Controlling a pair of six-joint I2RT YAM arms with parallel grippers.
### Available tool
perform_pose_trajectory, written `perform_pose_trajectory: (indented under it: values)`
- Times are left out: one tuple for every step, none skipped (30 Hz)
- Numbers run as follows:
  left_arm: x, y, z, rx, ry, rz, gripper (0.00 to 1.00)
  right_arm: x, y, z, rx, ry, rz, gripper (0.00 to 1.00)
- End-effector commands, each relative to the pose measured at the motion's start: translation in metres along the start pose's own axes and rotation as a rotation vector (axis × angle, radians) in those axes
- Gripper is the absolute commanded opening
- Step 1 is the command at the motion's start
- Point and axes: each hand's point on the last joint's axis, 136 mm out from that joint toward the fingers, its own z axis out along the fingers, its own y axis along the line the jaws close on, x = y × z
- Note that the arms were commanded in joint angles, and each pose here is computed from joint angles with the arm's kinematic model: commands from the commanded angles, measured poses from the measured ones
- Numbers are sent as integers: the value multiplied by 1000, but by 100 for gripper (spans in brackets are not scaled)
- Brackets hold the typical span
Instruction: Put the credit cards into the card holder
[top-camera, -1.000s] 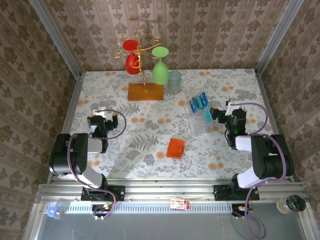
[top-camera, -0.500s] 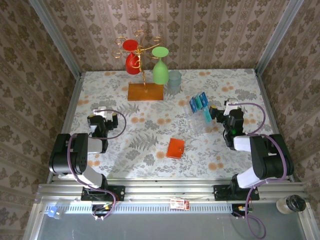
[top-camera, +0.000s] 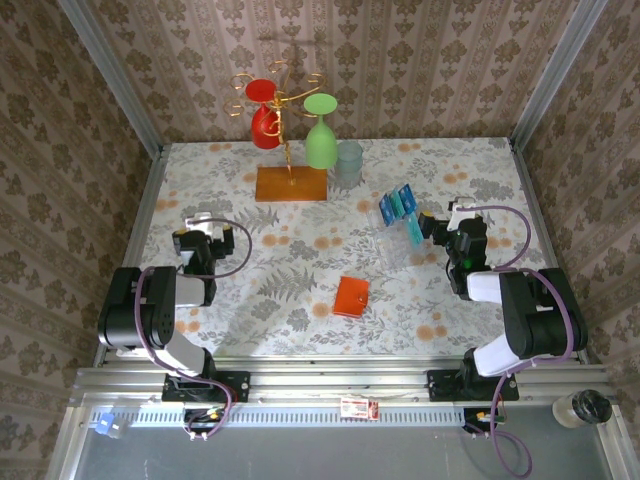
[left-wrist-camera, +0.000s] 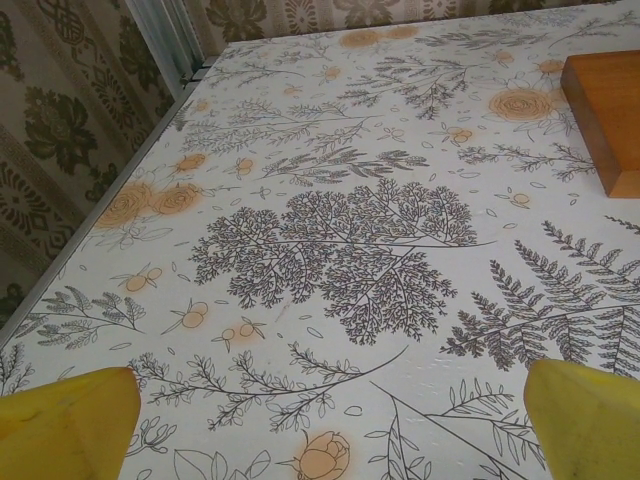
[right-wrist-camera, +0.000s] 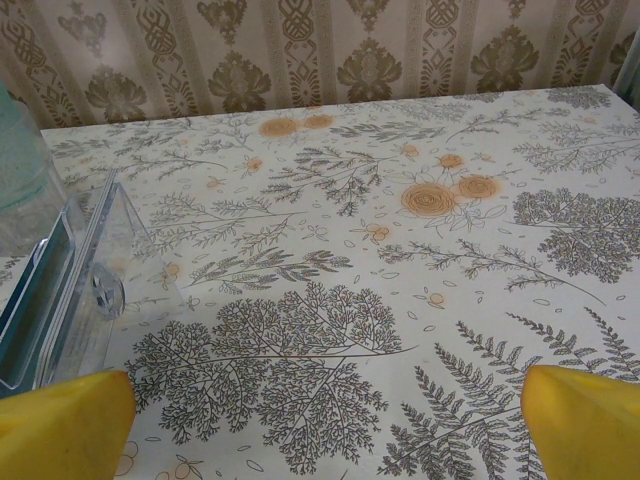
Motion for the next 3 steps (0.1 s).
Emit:
perform_pose_trajectory:
  values:
    - [-13,5,0,-23,-45,-14,100,20,-6,1,34,66,-44,100]
    - [-14,5,0,-21,-47,-12,100,19,-6,0,33,61,-43,100]
    - [-14,3,0,-16,-47,-10,100,18,-6,0,33,58,-43,100]
